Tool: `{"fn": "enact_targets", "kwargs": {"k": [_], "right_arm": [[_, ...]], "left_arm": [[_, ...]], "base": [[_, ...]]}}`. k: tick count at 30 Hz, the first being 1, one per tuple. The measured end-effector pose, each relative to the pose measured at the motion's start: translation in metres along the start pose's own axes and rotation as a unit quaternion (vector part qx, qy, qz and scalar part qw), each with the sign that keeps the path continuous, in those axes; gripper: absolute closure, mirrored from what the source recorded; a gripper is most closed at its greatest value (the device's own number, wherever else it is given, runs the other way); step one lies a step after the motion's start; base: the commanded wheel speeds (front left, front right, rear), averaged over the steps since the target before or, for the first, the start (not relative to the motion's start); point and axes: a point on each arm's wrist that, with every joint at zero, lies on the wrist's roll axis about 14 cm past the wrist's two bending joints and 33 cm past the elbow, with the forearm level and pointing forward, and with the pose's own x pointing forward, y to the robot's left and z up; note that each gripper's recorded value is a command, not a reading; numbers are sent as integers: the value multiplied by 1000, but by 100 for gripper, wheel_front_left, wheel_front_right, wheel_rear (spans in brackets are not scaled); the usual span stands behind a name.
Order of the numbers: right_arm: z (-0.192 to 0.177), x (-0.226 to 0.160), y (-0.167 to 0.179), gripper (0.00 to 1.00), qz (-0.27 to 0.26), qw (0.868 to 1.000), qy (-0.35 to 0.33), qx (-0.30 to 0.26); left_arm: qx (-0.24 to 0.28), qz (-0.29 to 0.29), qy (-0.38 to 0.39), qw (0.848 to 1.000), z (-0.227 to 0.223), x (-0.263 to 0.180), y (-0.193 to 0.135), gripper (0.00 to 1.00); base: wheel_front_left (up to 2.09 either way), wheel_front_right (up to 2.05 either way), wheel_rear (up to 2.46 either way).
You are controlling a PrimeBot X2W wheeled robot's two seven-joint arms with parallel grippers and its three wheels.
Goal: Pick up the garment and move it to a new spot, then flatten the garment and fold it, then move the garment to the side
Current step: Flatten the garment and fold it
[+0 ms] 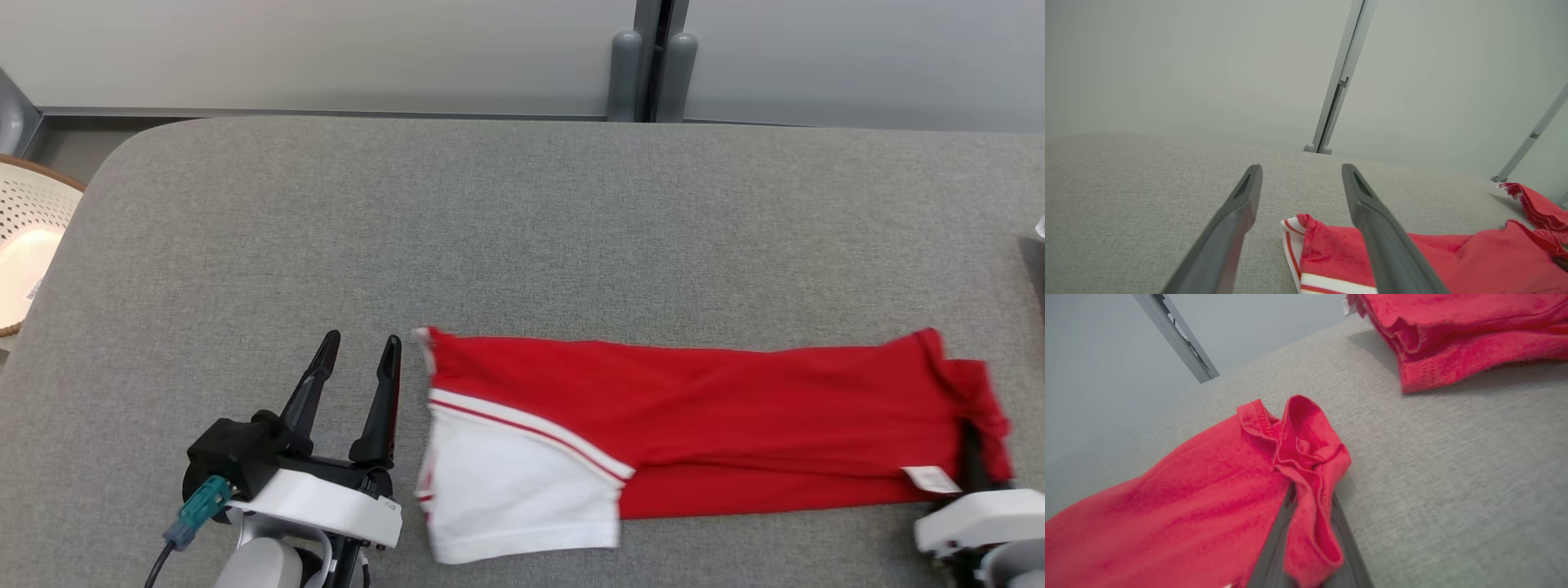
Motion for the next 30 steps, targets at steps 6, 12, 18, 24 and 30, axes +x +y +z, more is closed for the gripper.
{"fn": "enact_targets", "kwargs": {"k": [6,12,18,24,30], "right_arm": [[43,0,-60,100,-71,996,-45,-22],[73,1,-61,100,-77,992,-90,-31],[99,2,0,100,-3,990,-142,-15],[122,-8,80,100,104,980,-170,0],[110,-30,148,100,204,968,-148,1]], "left_arm": [[-1,1,-6,1000,4,-1,0,0],[-4,0,-10,1000,7,-4,-1,0],[-25,-15,-17,999,10,-6,-14,0],[-23,-18,-22,999,14,-8,-16,0],[-27,-9,-29,999,19,-14,-11,0]], "base": [[0,0,0],[0,0,0],[0,0,0],[0,0,0],[0,0,0]]}}
